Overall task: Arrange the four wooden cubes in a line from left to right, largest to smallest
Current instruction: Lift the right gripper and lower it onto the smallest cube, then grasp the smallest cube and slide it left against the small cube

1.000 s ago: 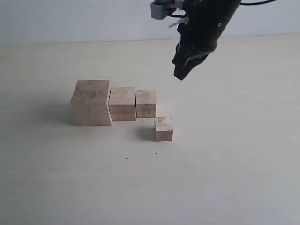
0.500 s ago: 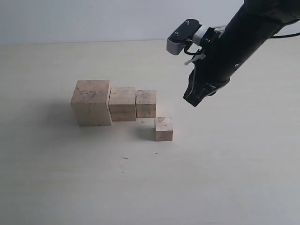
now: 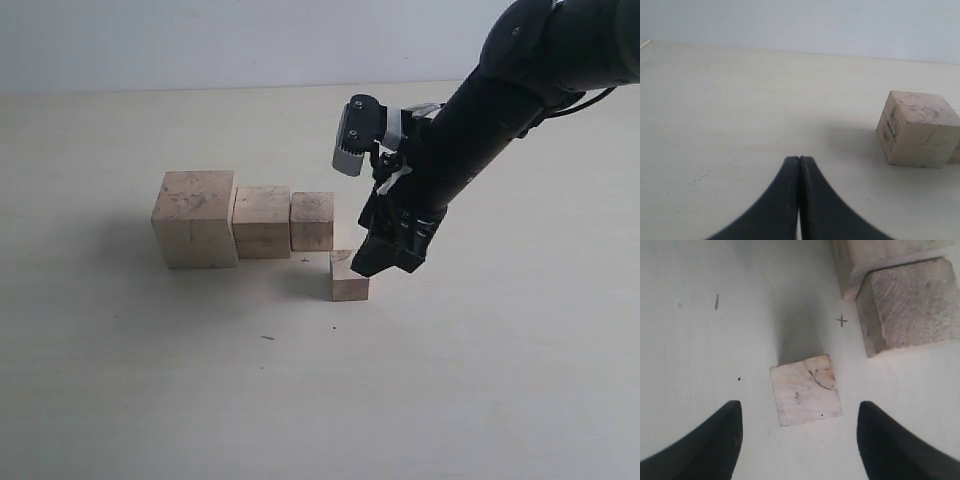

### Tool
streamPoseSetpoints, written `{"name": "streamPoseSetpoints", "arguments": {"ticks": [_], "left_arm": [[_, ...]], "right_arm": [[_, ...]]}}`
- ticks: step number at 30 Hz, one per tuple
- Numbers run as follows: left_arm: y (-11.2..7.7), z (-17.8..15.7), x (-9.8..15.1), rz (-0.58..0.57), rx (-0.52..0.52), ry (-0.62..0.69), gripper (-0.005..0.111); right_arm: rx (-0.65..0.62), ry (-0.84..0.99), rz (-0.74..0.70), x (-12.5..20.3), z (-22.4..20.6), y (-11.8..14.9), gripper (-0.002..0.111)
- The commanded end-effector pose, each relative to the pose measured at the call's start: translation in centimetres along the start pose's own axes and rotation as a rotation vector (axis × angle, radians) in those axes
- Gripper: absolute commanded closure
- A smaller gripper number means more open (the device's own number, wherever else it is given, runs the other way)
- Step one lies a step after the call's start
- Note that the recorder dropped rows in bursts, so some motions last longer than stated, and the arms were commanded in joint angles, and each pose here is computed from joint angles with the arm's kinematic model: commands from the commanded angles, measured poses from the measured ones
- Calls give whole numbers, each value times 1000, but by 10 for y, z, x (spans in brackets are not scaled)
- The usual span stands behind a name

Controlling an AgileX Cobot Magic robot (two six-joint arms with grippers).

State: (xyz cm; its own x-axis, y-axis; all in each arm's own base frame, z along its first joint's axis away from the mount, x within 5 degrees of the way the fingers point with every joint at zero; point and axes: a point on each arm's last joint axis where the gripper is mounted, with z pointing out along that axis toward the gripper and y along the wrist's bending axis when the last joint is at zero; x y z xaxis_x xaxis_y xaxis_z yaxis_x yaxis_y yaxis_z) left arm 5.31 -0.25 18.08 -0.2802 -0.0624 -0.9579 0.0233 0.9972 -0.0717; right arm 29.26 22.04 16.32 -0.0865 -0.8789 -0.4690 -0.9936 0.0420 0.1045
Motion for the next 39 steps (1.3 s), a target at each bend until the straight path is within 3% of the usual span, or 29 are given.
{"name": "streamPoseSetpoints", "arguments": {"ticks": [1,13,27,39], "left_arm": [[0,0,0,1,-4,-15,107],[0,0,0,1,-4,-15,107],[0,0,0,1,-4,-15,107],[0,0,0,1,-4,-15,107]], "right_arm": [[-22,-24,-43,1,8,0,45],[-45,-17,-90,12,38,-9,45],[-37,-14,-88,13,40,-11,45],[-13,-21,-82,12,40,-13,56]]}}
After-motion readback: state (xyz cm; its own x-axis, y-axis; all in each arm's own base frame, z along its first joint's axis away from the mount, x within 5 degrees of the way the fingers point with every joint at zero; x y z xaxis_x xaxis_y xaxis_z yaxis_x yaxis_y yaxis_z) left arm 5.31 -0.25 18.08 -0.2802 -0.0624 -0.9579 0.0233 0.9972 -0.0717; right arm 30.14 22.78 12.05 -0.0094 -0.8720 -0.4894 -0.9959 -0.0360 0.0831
